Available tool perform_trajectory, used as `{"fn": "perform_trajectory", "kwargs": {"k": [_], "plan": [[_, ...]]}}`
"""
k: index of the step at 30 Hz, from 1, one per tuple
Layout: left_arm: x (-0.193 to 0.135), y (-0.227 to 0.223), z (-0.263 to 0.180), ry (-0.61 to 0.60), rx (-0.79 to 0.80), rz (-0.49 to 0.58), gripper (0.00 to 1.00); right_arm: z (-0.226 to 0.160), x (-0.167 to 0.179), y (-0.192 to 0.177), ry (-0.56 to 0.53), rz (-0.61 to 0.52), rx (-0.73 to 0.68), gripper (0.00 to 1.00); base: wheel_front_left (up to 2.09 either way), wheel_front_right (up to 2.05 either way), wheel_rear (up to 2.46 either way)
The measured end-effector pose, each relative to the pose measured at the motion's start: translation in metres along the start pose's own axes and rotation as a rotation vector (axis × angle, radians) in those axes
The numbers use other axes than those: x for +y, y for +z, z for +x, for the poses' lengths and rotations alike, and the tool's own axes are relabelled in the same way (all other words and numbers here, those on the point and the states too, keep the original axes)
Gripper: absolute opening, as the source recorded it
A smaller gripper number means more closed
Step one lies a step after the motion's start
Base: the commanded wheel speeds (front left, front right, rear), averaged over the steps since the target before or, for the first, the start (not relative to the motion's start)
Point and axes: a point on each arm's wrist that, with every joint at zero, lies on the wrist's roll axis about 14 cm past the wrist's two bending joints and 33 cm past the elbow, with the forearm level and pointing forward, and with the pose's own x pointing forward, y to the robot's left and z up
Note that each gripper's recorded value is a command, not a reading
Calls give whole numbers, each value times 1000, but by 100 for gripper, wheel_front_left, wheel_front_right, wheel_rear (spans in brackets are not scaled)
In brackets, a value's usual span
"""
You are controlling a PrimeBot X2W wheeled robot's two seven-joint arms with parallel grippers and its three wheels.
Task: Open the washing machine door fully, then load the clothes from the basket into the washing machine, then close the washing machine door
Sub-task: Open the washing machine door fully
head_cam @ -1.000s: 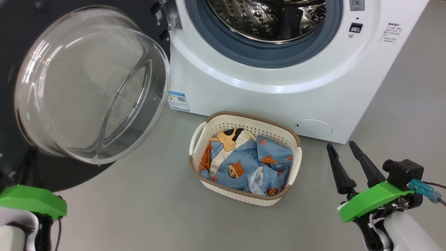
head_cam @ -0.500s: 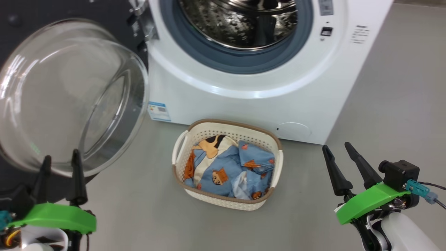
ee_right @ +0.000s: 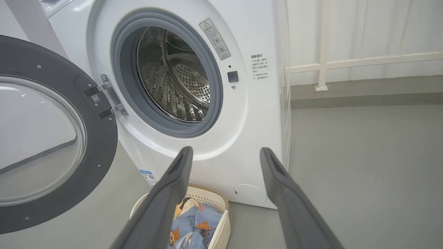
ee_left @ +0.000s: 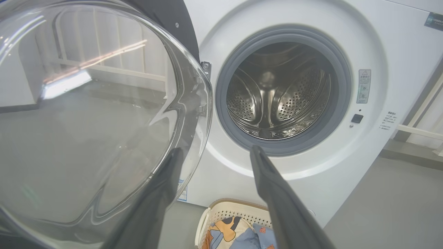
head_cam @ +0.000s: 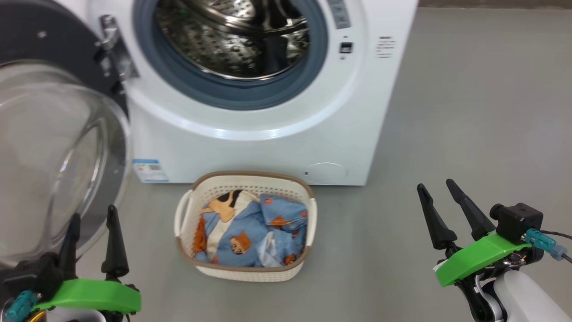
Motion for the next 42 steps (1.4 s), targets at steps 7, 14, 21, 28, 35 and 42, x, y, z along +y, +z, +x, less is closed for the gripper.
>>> {"fn": "perform_trajectory", "kwargs": {"k": [7,14,21,28,35,42], "plan": [[-35,-11,8,-87,14,-18,100,-21,-23,14,-70,-23,-33,100,0,0,0],[-60,-18,13,-151,26,-24,100,-37,-39,24,-123,-38,-57,100,0,0,0],[-67,-26,8,-173,48,-23,100,-46,-47,31,-148,-62,-72,100,0,0,0],[-71,-28,7,-186,51,-21,100,-49,-50,33,-155,-78,-75,100,0,0,0],[-73,-30,5,-196,54,-21,100,-49,-53,35,-160,-91,-78,100,0,0,0],[-71,-31,4,-195,56,-18,100,-48,-55,36,-164,-97,-80,100,0,0,0]]}}
